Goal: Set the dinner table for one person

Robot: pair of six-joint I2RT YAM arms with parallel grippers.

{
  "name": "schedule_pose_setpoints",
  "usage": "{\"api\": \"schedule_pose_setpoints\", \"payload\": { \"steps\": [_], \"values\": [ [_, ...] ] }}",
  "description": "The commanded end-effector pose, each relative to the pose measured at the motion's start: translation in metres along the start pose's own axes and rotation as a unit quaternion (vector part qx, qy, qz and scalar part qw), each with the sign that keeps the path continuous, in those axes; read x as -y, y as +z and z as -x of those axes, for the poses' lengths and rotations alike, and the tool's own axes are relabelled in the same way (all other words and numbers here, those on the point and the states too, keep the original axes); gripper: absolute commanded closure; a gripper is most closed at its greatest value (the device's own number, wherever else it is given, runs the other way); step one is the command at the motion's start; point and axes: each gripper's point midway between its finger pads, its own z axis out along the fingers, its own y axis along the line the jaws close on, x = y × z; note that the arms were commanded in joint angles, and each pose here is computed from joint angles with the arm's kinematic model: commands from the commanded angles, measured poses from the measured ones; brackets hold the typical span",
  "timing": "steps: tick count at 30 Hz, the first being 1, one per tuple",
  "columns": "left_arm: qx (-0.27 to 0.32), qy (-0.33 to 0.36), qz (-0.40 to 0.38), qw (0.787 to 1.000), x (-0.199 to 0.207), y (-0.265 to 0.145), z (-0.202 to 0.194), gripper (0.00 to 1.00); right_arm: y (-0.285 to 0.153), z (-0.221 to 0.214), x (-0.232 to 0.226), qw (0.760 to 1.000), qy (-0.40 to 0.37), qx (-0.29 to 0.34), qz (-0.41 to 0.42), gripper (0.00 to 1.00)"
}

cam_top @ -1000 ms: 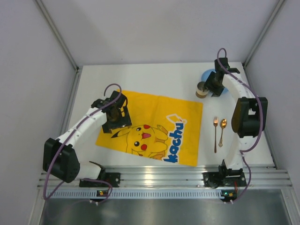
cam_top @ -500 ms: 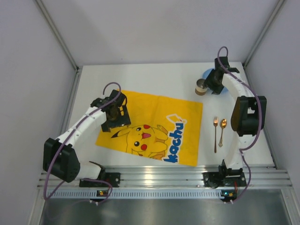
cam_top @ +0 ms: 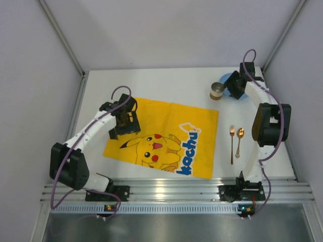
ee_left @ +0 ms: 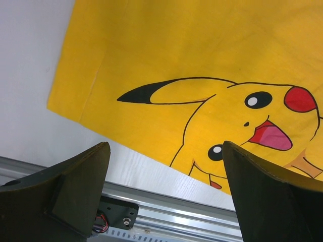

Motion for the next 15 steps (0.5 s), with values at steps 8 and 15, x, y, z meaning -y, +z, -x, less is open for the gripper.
{"api": "schedule_pose_setpoints", "payload": {
  "steps": [8,15],
  "values": [
    [0.007,-0.001,0.009,1.000,0.004,0.001,0.017,0.02,0.020,0.026,-0.013,0.999,0.020,0.020,0.024,0.42],
    [-0.001,-0.003,0.014,1.000,0.005,0.008,0.017,0.02,0.035,0.017,-0.004,1.000,-0.009,-0.003,-0.027,0.61]
  ]
}}
